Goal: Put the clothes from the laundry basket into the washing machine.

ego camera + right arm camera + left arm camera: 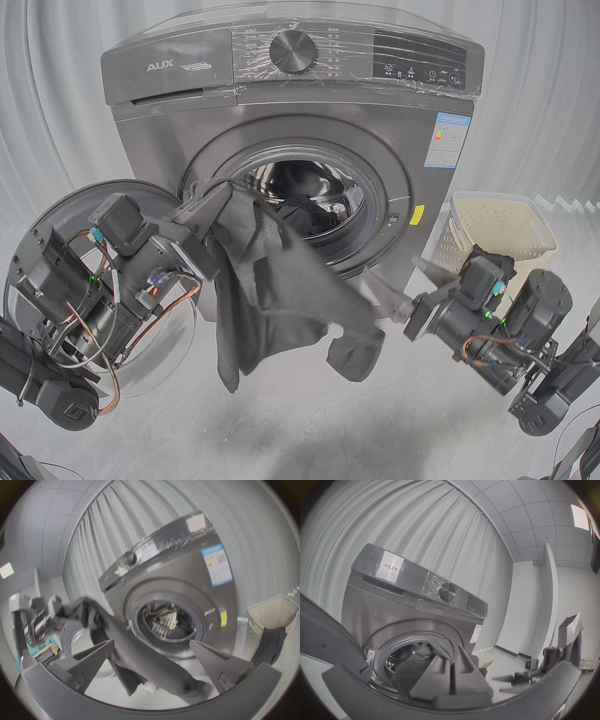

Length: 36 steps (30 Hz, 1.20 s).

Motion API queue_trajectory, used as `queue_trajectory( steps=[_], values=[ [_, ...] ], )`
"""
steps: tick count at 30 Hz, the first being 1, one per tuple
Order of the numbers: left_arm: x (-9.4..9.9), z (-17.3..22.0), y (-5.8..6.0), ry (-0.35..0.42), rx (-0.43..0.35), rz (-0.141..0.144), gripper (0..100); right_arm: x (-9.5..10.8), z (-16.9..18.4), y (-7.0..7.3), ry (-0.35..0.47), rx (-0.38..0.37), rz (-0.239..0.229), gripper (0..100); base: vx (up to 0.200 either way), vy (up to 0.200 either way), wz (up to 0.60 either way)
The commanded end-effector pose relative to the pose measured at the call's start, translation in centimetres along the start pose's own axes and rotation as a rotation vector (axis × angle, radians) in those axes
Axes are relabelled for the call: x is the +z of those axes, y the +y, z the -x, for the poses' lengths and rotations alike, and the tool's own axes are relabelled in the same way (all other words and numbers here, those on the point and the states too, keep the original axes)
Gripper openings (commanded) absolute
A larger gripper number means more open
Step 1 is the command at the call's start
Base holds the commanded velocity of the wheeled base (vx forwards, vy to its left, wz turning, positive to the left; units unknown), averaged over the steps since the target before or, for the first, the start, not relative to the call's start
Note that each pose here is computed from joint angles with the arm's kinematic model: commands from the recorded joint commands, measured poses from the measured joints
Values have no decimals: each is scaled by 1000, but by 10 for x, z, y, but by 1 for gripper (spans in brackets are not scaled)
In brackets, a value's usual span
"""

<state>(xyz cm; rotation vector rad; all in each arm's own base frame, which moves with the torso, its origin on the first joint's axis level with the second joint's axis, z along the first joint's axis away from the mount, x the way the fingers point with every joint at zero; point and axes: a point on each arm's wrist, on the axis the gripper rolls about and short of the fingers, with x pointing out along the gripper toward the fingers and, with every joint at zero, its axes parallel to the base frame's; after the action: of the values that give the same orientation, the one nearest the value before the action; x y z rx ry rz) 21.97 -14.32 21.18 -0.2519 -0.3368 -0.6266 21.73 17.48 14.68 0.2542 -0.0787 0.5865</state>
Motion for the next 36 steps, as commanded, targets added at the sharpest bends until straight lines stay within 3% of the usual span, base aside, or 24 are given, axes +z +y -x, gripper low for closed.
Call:
queue_trajectory(
  steps=[1, 4, 11, 25, 36],
  values=[
    [-2, -16, -4, -3, -13, 1, 0, -47, 15, 7, 213, 51, 19, 100, 0, 0, 0],
    [2, -22, -5, -4, -16, 3, 0, -54, 16, 6, 246, 71, 21, 100, 0, 0, 0],
    [3, -25, -11, -6, -37, 9, 0, -68, -11, 4, 238, 77, 23, 100, 0, 0, 0],
    [7, -29, -15, -12, -58, 10, 0, -84, -75, -10, 141, 52, 20, 100, 0, 0, 0],
    [3, -31, -22, 3, -81, 20, 0, -102, -95, 1, 172, 94, 16, 100, 0, 0, 0]
  ],
)
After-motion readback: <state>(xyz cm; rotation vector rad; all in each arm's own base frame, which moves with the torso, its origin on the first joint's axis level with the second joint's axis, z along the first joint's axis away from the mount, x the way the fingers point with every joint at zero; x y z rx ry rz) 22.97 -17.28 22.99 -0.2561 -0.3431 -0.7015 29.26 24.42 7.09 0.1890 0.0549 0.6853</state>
